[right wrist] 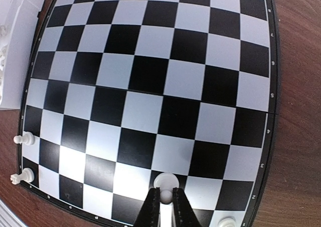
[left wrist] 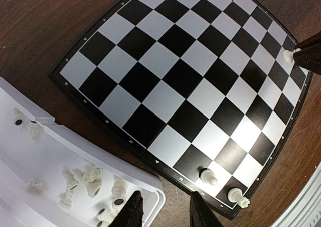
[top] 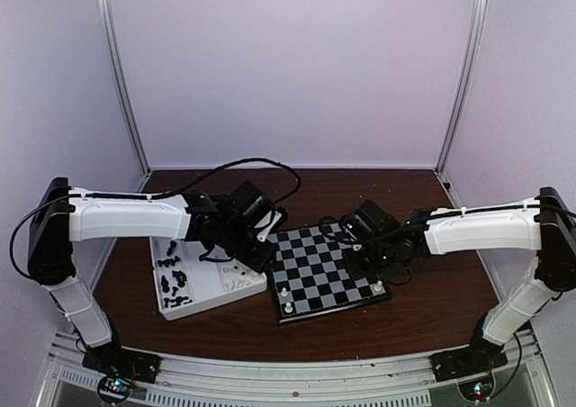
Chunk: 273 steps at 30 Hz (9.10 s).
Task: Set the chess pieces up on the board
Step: Place the chess piece on the chessboard, then move the chess piece to the chessboard, then pick up the chess piece from the storage box, then place the chess piece on the chessboard.
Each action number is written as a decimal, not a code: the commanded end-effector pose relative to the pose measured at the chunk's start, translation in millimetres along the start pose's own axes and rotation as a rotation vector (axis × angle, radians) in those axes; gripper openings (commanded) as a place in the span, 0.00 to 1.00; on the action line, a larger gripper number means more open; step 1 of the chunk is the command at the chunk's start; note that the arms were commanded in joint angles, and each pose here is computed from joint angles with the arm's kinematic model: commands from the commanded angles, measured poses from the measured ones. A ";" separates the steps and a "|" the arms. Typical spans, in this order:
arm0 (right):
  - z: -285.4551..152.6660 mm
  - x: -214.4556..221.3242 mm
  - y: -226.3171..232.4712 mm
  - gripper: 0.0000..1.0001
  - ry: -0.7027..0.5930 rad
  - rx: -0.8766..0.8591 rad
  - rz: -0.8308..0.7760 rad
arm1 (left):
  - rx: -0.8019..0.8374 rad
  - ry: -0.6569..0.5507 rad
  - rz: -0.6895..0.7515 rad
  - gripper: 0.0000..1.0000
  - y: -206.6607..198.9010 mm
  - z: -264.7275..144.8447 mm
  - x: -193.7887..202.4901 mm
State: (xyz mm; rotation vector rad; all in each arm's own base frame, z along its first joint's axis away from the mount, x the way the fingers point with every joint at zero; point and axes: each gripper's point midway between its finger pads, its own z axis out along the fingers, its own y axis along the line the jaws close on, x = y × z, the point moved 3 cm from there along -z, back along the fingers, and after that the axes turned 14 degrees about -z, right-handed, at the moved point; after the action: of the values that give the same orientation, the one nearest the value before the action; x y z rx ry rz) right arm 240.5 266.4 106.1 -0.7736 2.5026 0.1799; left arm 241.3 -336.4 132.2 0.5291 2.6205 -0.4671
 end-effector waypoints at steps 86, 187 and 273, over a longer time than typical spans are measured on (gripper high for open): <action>-38.9 3.7 -70.7 0.38 -0.043 0.086 0.063 | 0.137 0.165 0.089 0.41 -41.9 26.0 19.2; -44.1 4.5 -73.7 0.39 -0.070 0.100 0.071 | -0.085 0.137 -0.051 0.30 50.0 16.8 7.3; -53.9 13.8 -75.2 0.39 -0.107 0.091 0.086 | 0.374 0.275 0.142 0.21 -125.8 57.5 14.8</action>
State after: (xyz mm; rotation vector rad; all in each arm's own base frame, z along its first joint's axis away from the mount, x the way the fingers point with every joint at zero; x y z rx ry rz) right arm 249.3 183.7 146.4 -0.6116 2.4381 0.1226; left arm 190.9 -452.4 98.1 0.9520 2.7827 -0.8572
